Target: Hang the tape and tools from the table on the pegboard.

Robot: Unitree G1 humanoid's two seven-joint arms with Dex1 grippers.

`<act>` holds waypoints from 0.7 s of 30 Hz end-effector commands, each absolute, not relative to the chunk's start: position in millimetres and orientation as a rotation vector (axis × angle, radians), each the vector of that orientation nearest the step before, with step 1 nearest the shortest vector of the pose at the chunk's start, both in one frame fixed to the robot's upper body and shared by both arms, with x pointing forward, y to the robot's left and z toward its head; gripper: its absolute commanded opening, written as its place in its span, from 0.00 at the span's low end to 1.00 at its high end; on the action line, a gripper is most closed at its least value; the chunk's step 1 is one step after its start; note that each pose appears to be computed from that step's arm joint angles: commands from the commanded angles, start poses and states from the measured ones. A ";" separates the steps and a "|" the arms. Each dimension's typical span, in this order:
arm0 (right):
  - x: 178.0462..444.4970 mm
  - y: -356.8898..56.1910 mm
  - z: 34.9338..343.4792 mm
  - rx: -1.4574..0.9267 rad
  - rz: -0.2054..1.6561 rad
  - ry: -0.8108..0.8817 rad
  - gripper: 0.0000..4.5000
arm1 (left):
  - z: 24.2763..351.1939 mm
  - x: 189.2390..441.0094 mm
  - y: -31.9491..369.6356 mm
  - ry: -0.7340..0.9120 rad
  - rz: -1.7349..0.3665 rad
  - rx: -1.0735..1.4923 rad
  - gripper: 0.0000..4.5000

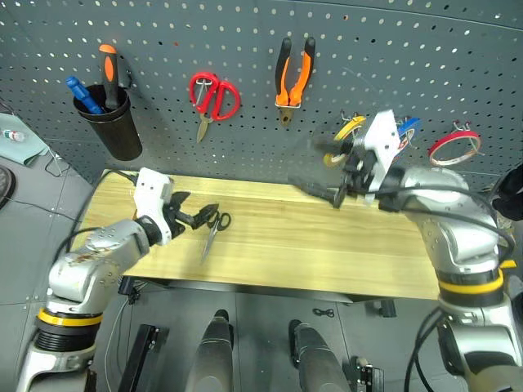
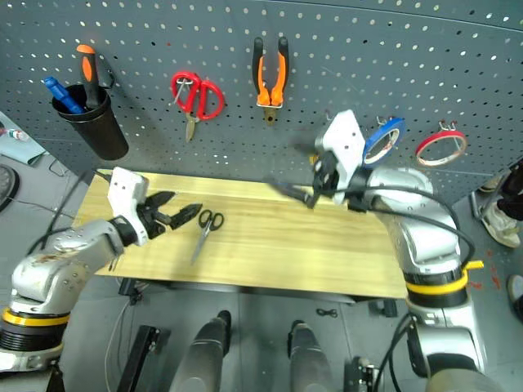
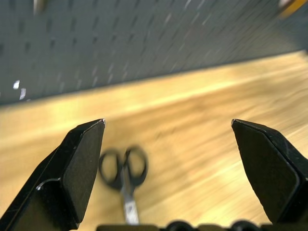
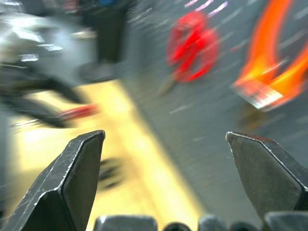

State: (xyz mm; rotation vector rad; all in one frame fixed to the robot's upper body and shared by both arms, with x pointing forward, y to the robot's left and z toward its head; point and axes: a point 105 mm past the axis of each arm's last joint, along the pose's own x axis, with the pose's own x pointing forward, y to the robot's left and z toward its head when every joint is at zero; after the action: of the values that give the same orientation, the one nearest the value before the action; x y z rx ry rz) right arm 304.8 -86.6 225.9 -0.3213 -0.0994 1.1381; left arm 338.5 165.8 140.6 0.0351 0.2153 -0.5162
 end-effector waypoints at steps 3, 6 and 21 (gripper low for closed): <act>276.8 -71.4 214.2 -0.310 1.270 -0.083 1.00 | 101.8 349.0 177.1 0.304 -0.313 0.178 1.00; 278.5 -71.6 200.6 -0.354 1.279 -0.057 1.00 | 84.6 354.0 185.7 0.352 -0.236 0.206 1.00; 280.6 -61.2 204.7 -0.346 1.278 -0.094 1.00 | 25.2 365.1 188.3 0.554 -0.173 0.164 1.00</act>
State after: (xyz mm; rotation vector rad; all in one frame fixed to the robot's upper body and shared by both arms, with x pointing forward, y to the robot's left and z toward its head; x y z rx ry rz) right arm 286.3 -64.3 192.8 -0.3242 -0.0408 1.2638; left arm 366.7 181.5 30.1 0.1412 0.5411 -0.1981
